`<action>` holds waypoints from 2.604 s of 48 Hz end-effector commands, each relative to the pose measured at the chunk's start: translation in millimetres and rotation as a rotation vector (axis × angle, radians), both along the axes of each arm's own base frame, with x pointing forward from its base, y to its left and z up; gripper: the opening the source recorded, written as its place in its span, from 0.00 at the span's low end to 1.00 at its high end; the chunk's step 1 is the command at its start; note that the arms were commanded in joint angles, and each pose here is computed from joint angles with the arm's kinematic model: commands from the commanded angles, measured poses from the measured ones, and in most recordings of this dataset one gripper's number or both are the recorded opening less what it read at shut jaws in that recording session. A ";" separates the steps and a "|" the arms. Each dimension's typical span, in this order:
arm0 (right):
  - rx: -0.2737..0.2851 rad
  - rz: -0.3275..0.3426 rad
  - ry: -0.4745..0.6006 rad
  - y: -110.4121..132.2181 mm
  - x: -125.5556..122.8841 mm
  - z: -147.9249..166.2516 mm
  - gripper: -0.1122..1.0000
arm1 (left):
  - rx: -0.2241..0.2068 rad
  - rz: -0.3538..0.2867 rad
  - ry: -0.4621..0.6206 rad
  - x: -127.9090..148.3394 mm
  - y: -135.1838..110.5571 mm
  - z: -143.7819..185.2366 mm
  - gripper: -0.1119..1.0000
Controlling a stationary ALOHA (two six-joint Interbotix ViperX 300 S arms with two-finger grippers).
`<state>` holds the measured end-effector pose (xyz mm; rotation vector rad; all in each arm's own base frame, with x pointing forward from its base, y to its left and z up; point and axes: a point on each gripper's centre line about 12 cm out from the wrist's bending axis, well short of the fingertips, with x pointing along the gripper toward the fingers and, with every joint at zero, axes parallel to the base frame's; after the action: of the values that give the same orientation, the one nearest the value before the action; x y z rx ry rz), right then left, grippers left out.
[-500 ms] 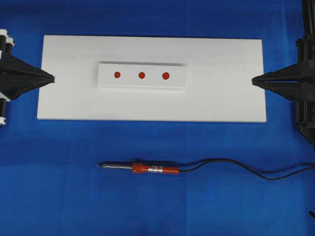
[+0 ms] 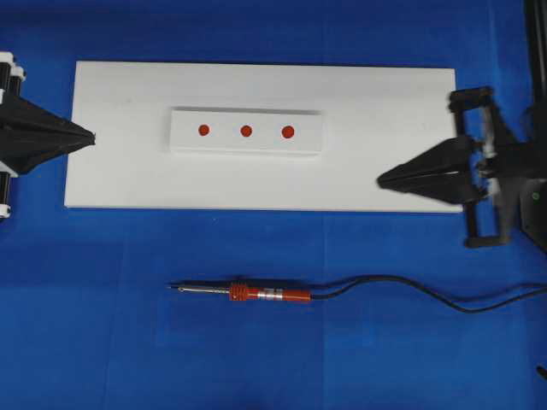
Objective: Touch the tip of the soldering iron to the mark.
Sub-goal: 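Move the right gripper down toward the red-handled soldering iron, then close the right gripper on the soldering iron's red handle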
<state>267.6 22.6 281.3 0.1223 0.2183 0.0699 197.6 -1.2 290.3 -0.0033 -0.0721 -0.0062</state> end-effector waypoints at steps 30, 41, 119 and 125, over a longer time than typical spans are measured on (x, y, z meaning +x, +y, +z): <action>0.137 0.001 0.457 49.4 136.4 -91.0 0.89 | -0.002 -0.002 -0.003 -0.2 -0.4 0.9 0.10; 0.144 0.013 0.505 66.0 157.3 -117.1 0.89 | -0.002 -0.002 -0.003 -0.5 -0.4 0.6 0.10; 0.172 0.050 0.549 101.0 171.3 -138.1 0.16 | -0.028 -0.004 0.006 -1.5 -0.3 -4.0 0.10; 0.172 0.041 0.545 94.5 165.9 -105.6 0.16 | -0.028 -0.002 0.008 -1.2 0.0 -4.3 0.10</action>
<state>431.8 121.0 130.4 0.2962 0.8295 0.0853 195.0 -1.2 281.9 -0.0324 -0.0521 -0.0070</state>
